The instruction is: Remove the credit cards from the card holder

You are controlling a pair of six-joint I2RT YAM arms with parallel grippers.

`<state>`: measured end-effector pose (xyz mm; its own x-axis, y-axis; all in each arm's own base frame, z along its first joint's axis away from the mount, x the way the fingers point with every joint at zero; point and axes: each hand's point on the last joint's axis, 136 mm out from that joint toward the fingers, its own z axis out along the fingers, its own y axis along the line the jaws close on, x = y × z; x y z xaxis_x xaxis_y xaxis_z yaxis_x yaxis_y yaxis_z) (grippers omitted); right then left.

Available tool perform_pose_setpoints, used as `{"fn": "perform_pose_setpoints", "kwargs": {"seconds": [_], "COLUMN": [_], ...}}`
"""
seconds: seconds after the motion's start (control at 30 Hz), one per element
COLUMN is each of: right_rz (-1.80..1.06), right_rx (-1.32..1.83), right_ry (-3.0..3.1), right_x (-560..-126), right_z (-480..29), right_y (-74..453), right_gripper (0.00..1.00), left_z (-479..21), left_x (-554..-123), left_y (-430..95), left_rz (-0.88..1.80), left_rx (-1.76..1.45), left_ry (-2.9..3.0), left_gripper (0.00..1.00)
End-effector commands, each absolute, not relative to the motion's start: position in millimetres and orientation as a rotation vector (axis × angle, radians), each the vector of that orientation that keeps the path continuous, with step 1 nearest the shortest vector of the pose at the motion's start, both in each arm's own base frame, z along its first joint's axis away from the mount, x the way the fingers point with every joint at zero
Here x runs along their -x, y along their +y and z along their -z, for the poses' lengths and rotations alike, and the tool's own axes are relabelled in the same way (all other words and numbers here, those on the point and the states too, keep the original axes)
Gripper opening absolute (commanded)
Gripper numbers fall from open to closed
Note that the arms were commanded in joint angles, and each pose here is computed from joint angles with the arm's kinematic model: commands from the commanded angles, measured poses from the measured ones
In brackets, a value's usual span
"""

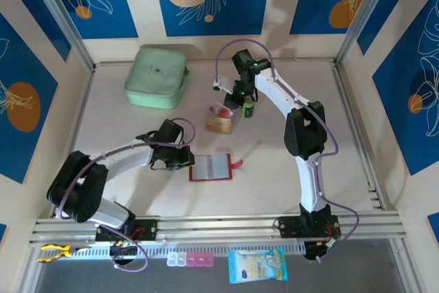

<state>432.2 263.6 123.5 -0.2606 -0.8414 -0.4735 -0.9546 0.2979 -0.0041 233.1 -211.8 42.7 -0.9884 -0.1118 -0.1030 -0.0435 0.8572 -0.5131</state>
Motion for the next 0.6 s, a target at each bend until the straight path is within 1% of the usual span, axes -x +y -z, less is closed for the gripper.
{"fn": "perform_pose_setpoints", "kwargs": {"seconds": [0.0,0.2,0.37,0.4,0.43,0.5,0.57], "right_rz": [-0.404,-0.401,-0.394,-0.401,-0.408,-0.397,-0.379], "right_rx": [1.574,1.454,1.3,1.265,1.236,1.176,1.116], "right_ry": [2.167,2.158,2.171,2.174,2.174,2.167,2.168], "right_x": [-431.6,-427.7,-422.6,-420.0,-416.6,-412.3,-407.4], "right_z": [-138.1,-155.2,-166.0,-168.1,-169.3,-170.1,-168.3], "right_y": [261.8,250.3,234.6,231.8,228.9,221.7,213.1], "right_gripper": [0.23,0.25,0.33,0.38,0.47,0.6,0.65], "left_z": [-49.5,-57.0,-65.0,-67.9,-70.6,-76.3,-83.0], "left_x": [-235.8,-244.2,-256.0,-259.5,-263.1,-269.9,-277.1], "left_y": [-206.3,-193.6,-176.5,-171.7,-166.5,-157.6,-148.3], "left_rz": [0.795,0.732,0.616,0.587,0.553,0.497,0.428], "left_rx": [0.106,0.097,0.072,0.067,0.058,0.041,0.012], "left_ry": [2.874,2.848,2.814,2.8,2.785,2.753,2.716], "left_gripper": [0.15,0.19,0.27,0.31,0.38,0.48,0.61]}}
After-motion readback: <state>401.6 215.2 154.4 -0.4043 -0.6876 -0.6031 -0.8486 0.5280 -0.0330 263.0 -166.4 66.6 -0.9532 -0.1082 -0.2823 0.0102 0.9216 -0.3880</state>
